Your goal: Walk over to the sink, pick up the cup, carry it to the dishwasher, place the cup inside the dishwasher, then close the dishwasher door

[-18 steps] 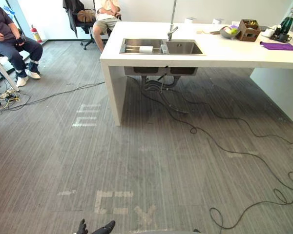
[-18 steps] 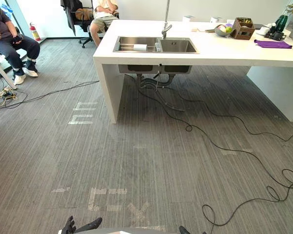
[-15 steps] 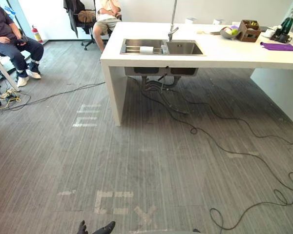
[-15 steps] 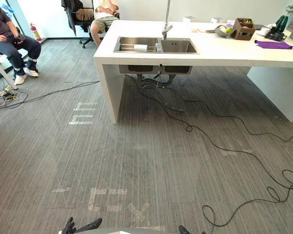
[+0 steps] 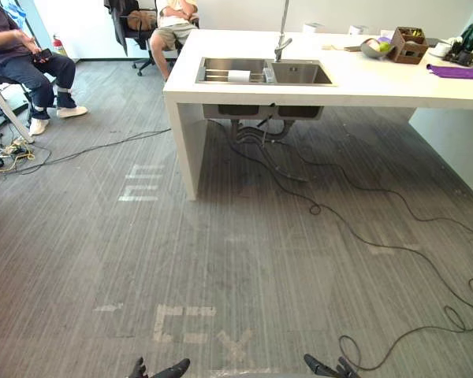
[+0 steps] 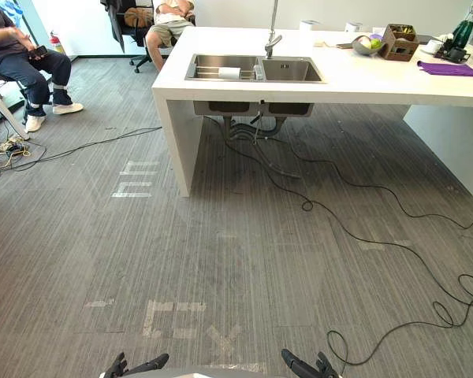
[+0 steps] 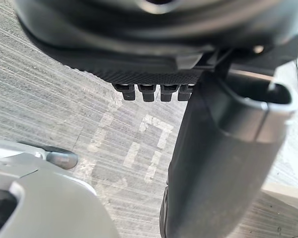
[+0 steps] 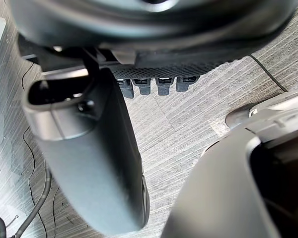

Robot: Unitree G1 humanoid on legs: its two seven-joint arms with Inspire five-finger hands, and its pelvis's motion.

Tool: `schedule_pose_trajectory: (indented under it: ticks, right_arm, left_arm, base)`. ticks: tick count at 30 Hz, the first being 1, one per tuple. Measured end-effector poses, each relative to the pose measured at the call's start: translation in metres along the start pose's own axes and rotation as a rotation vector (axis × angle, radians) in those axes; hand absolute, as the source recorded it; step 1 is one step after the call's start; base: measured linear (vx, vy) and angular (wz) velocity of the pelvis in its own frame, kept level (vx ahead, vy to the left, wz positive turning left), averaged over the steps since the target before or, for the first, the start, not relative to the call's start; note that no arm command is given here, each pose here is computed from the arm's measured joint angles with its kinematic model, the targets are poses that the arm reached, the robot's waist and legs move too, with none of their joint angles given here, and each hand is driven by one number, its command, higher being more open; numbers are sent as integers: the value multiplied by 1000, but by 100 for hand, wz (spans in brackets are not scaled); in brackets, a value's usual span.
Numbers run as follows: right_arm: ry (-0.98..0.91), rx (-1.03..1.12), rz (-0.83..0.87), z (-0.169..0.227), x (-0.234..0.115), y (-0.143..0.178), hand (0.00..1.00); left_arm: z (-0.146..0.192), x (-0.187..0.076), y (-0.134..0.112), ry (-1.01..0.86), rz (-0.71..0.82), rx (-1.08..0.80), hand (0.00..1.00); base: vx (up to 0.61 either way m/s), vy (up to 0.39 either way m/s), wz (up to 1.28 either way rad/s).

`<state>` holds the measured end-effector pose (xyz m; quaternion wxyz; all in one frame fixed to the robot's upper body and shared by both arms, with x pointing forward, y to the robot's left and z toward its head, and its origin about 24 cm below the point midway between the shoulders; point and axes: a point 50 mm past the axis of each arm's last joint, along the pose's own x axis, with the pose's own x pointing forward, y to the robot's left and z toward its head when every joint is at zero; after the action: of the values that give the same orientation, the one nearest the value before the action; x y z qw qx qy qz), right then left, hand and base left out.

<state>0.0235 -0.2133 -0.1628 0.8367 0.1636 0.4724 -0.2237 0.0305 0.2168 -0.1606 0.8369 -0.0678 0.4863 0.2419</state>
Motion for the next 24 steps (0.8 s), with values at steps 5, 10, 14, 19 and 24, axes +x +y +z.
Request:
schedule_pose_trajectory:
  ticks: [5,10,14,19,24]
  right_arm:
    - [3,-13,14,1,1,2,100]
    - [-10,-79,36,3,2,5,100]
    - [-21,-112,55,6,2,6,100]
    - [-38,-131,79,8,2,7,100]
    - [-61,-122,112,11,3,13,100]
  left_arm:
    - [0,1,0,16,-8,-20,100]
    - [-1,1,0,24,1,-66,100]
    - [-1,1,0,26,4,-86,100]
    - [-3,1,0,56,12,-141,100]
    - [0,4,1,88,-2,-170,100]
  base:
    - [-34,-26,1]
    - [-9,-6,5]
    - [0,0,0]
    - [-19,-21,8]
    - [-34,19,21]
